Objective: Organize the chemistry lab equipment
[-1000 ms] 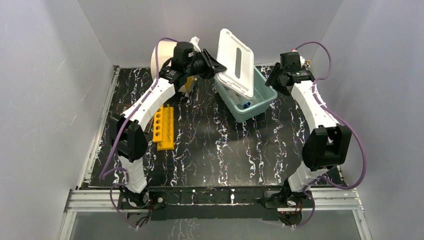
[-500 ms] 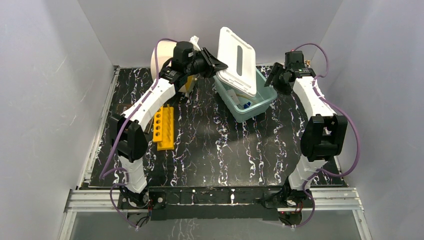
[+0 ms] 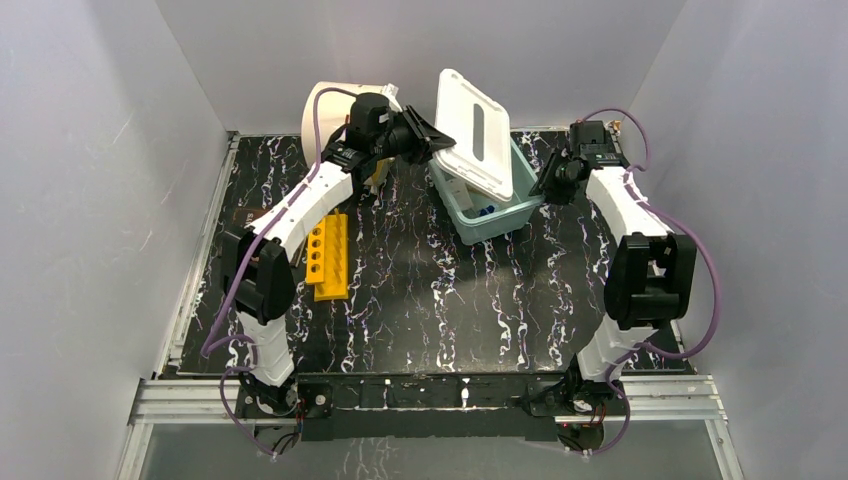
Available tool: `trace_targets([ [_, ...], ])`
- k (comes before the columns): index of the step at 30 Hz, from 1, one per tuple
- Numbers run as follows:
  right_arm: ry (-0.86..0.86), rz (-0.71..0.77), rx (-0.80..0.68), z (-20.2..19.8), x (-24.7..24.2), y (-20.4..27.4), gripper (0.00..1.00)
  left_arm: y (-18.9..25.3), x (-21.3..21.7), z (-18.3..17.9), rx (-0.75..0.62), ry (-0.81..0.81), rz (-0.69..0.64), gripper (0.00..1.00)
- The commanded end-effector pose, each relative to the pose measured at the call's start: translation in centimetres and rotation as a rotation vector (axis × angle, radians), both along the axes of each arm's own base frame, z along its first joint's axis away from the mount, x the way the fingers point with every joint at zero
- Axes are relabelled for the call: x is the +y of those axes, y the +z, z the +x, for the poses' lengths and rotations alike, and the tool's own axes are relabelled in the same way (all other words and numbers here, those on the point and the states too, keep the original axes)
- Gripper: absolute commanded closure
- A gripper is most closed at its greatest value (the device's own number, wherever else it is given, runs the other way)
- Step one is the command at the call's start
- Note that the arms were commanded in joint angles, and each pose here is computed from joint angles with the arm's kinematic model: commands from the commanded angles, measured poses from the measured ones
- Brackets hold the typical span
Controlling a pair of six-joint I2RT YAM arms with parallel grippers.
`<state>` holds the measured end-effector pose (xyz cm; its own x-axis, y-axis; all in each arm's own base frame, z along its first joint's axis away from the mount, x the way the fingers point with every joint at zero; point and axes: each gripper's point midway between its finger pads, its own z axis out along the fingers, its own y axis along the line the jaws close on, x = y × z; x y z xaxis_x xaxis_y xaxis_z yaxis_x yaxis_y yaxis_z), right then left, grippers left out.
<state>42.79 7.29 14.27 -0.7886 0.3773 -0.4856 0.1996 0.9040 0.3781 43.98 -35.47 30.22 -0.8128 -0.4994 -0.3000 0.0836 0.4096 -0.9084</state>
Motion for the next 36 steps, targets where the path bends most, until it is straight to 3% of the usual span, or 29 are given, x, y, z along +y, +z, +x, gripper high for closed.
trace_targets([
  [1, 0.021, 0.079, -0.096, -0.9, 1.4, 4.2, 0.57, 3.3, 0.0, -0.5, -0.076, -0.014, -0.082, 1.00],
  [10, -0.084, 0.177, -0.018, -3.6, 2.0, 3.8, 0.52, 1.5, 1.0, -0.2, -0.022, 0.090, -0.080, 1.00],
  [17, -0.147, 0.046, -0.074, -3.1, -0.6, 6.3, 0.38, 0.7, 1.2, -1.2, 0.020, 0.176, -0.068, 1.00],
  [30, -0.126, 0.003, -0.150, -2.6, -1.2, 8.9, 0.35, -1.7, -0.4, -3.3, 0.213, 0.235, -0.119, 0.96],
  [33, -0.108, -0.003, -0.165, -2.3, -1.1, 9.2, 0.35, -3.0, -1.0, -3.9, 0.262, 0.223, -0.115, 0.91],
  [36, -0.092, -0.011, -0.174, -2.1, -1.1, 9.3, 0.34, -3.8, -1.0, -4.5, 0.293, 0.214, -0.109, 0.80],
])
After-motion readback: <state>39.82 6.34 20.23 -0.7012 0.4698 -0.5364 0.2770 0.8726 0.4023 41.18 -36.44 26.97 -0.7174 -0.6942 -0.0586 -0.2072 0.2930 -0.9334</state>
